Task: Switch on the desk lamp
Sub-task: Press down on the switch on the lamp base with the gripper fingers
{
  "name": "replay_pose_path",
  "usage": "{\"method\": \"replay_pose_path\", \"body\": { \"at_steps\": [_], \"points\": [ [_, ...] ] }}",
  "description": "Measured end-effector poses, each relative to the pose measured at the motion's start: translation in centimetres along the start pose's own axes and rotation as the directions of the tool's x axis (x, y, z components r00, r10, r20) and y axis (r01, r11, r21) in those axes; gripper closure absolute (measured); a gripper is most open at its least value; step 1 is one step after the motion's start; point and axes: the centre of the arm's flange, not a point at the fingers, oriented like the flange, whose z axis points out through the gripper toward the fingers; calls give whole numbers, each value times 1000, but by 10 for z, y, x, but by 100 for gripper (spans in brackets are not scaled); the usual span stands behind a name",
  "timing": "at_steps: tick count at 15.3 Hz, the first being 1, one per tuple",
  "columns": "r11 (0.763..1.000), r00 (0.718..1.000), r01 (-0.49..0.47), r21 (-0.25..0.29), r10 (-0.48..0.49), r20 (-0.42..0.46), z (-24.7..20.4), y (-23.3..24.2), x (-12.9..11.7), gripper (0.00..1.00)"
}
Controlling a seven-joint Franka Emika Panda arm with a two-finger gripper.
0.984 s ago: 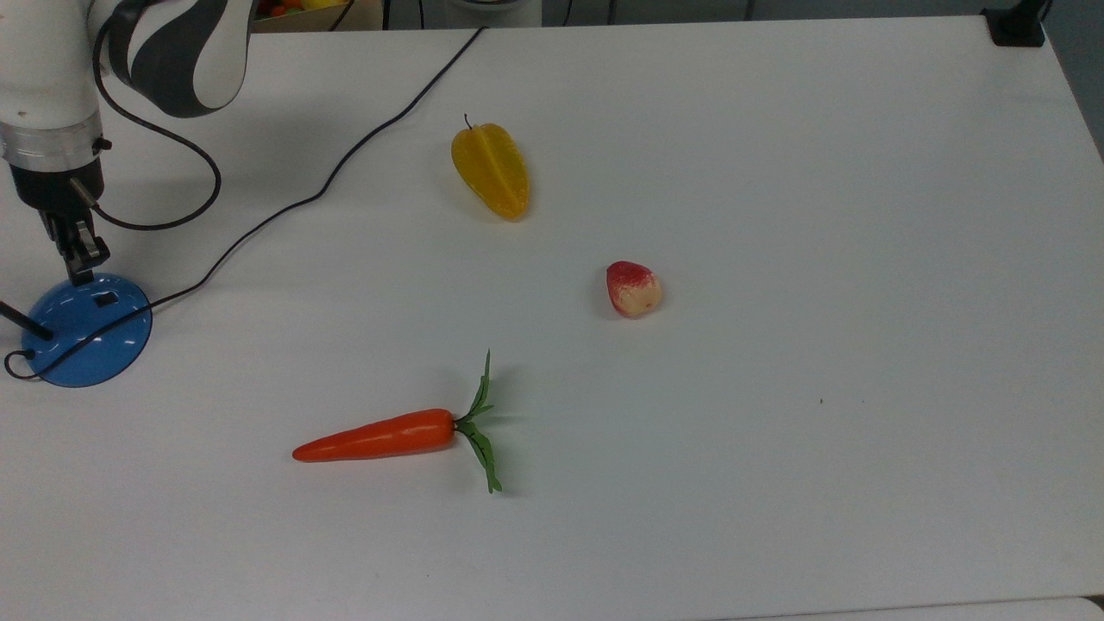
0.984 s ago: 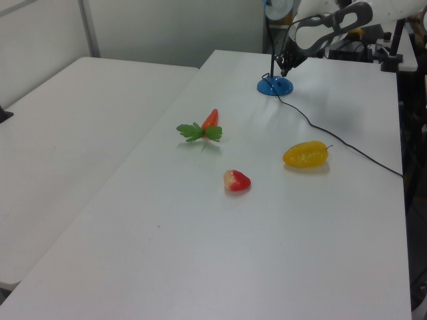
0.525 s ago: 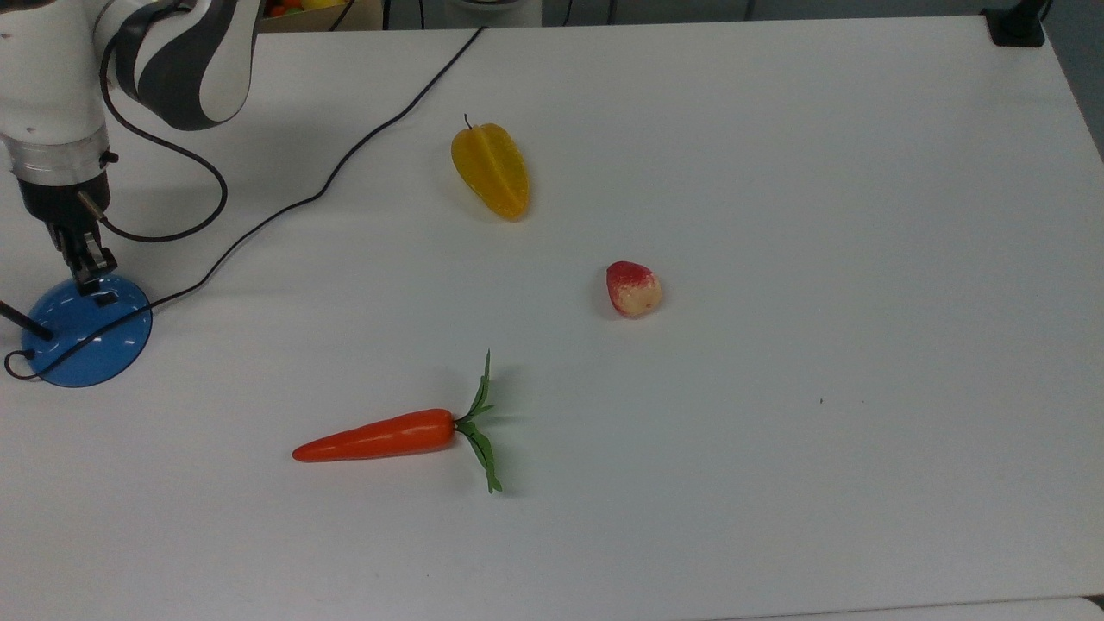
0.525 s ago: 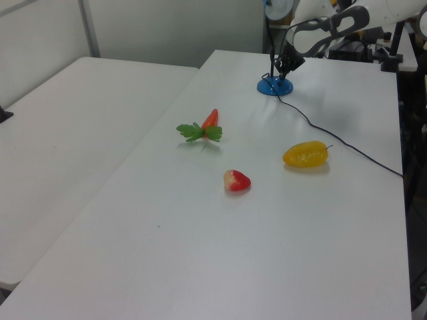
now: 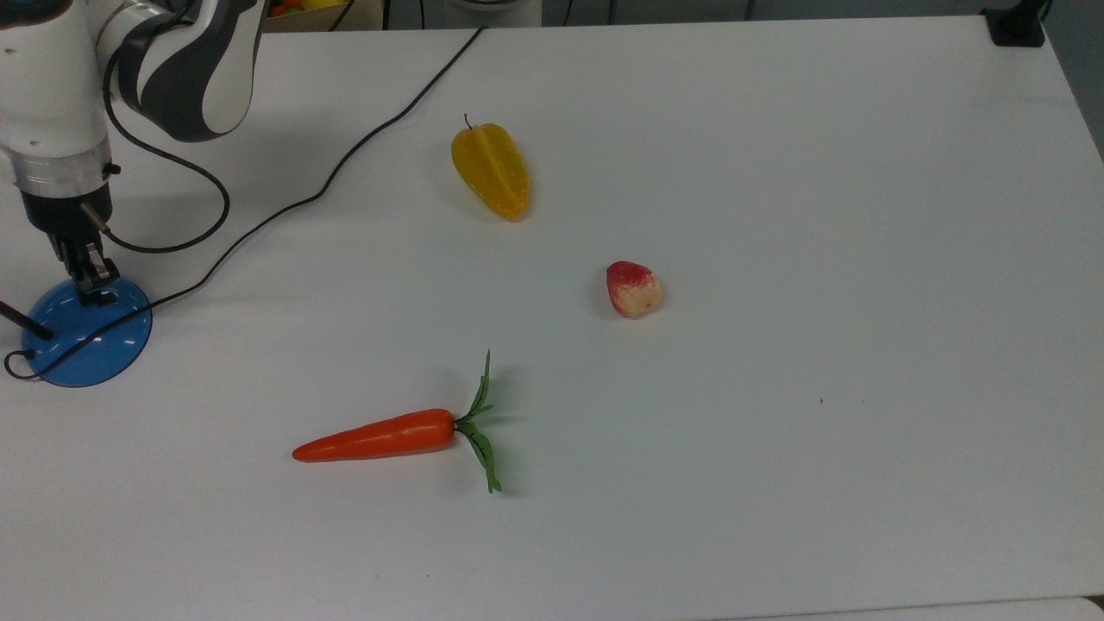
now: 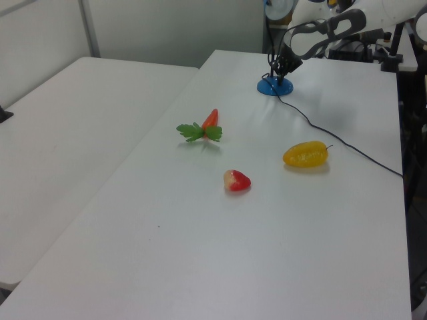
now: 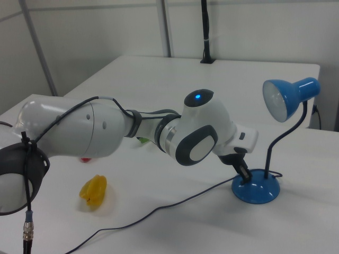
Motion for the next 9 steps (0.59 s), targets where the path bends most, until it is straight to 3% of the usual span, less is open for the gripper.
{"method": "replay_pose_path", "body": {
  "at_steps": [9],
  "points": [
    [1000,1000,4,1,-4,-7,0,-1,1,99]
  ]
}}
